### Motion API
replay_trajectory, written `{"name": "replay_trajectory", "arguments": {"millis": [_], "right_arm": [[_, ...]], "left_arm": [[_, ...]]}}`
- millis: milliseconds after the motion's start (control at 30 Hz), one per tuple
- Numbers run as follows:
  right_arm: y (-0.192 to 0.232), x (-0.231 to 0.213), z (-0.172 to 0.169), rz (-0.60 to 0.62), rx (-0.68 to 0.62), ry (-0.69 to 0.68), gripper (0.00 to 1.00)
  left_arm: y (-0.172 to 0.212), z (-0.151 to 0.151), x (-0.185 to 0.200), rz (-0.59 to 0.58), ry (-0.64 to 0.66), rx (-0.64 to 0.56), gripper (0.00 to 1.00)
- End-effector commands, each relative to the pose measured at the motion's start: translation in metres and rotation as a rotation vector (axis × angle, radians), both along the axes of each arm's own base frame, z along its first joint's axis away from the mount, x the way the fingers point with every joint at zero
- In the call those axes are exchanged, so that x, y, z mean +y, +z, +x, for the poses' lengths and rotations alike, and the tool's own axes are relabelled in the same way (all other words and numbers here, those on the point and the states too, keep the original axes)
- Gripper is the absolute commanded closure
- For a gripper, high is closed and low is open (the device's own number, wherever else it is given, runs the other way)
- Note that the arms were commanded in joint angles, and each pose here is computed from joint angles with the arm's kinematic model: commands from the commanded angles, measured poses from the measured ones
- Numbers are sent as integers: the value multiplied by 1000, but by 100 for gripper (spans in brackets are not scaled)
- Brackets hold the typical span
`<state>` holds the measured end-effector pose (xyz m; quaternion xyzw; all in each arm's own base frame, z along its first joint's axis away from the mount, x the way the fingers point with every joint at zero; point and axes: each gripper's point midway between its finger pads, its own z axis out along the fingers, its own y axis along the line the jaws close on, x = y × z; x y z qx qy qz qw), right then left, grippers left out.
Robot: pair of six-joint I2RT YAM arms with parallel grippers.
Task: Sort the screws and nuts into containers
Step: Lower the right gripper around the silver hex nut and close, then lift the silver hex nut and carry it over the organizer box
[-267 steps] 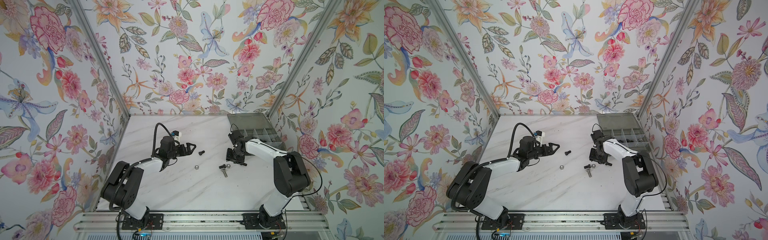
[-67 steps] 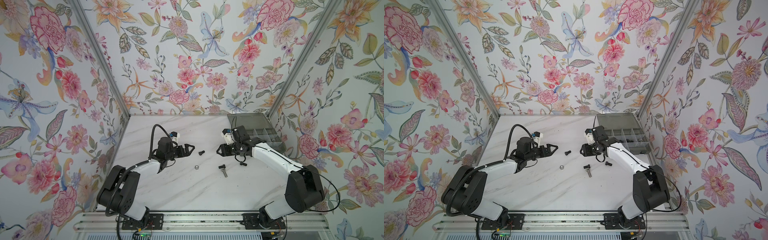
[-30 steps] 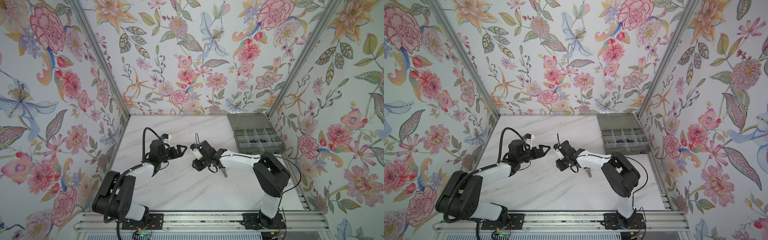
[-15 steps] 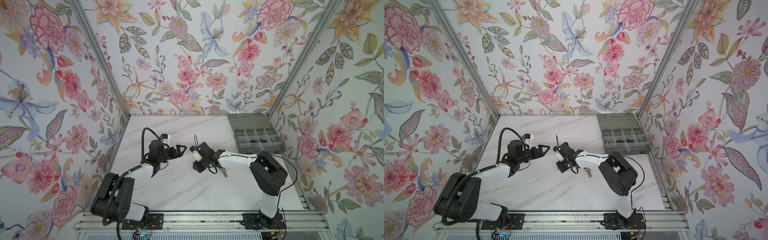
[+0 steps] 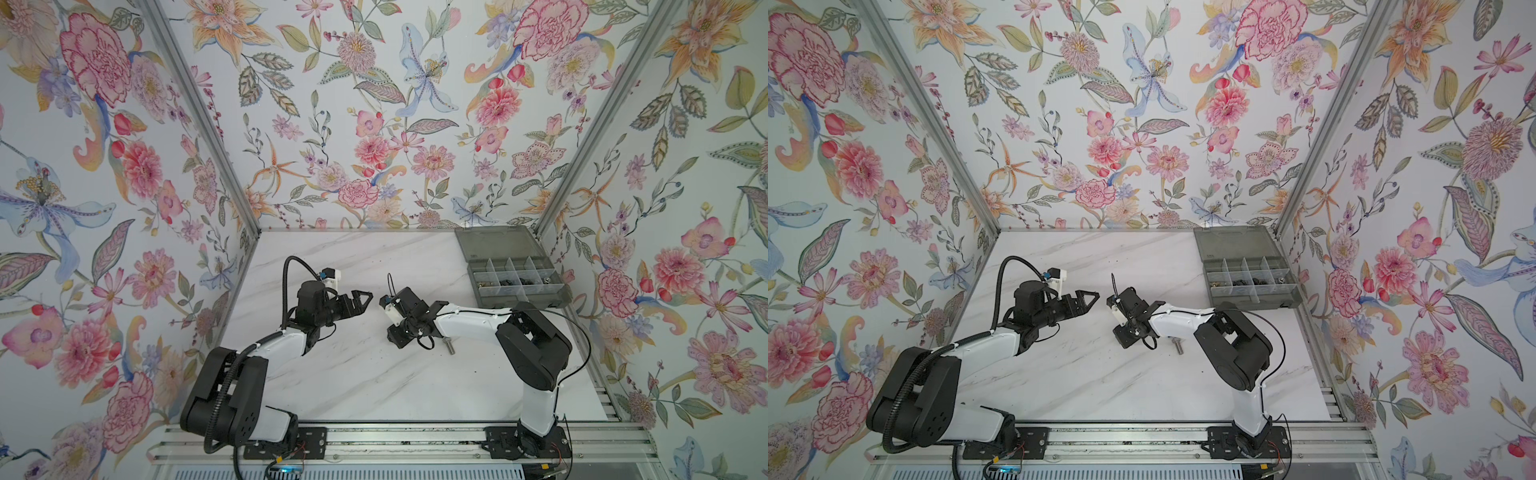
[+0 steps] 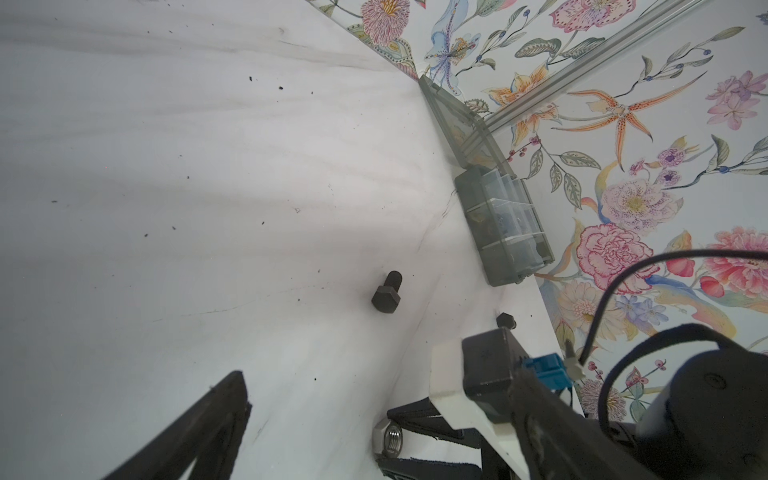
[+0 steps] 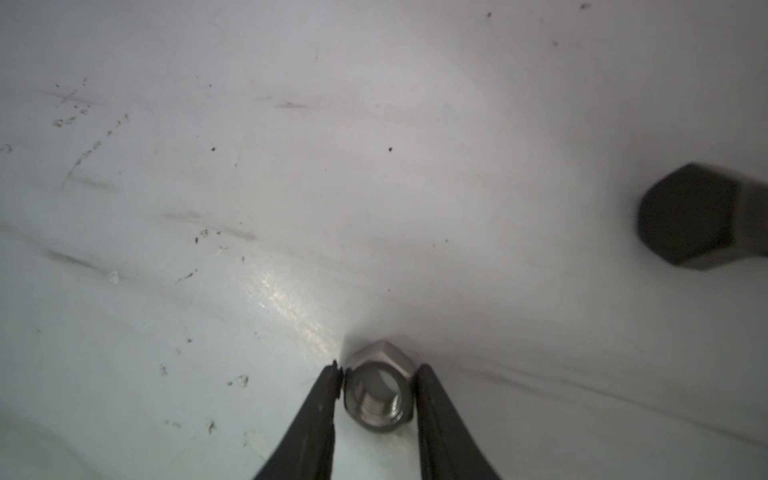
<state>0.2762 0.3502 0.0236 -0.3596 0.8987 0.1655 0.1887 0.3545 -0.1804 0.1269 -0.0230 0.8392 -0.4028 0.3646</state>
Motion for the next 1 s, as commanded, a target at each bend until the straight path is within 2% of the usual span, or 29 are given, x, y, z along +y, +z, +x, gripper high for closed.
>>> {"name": "replay_trajectory", "arguments": {"millis": [0,233,433,633,733,967], "right_arm": [[-16,-9,-7,-51,22,1,70],[-19,-15,-8,-61,27,-9,92],[0,-20,0,-6,16,-29,98],[49,-37,21,150,-9,-94,99],[74,-60,41,209,-34,-160,99],[120,-152,103,249,-137,-404,100]], "left_arm": [[-1,-1,6,9,9,-8,0],[-3,-2,8,6,14,-5,1],[-5,-3,10,-3,18,-1,1],[-6,-3,12,-4,20,-3,1],[-4,-2,13,-12,23,-10,1],[1,-2,12,-20,20,-22,1]]}}
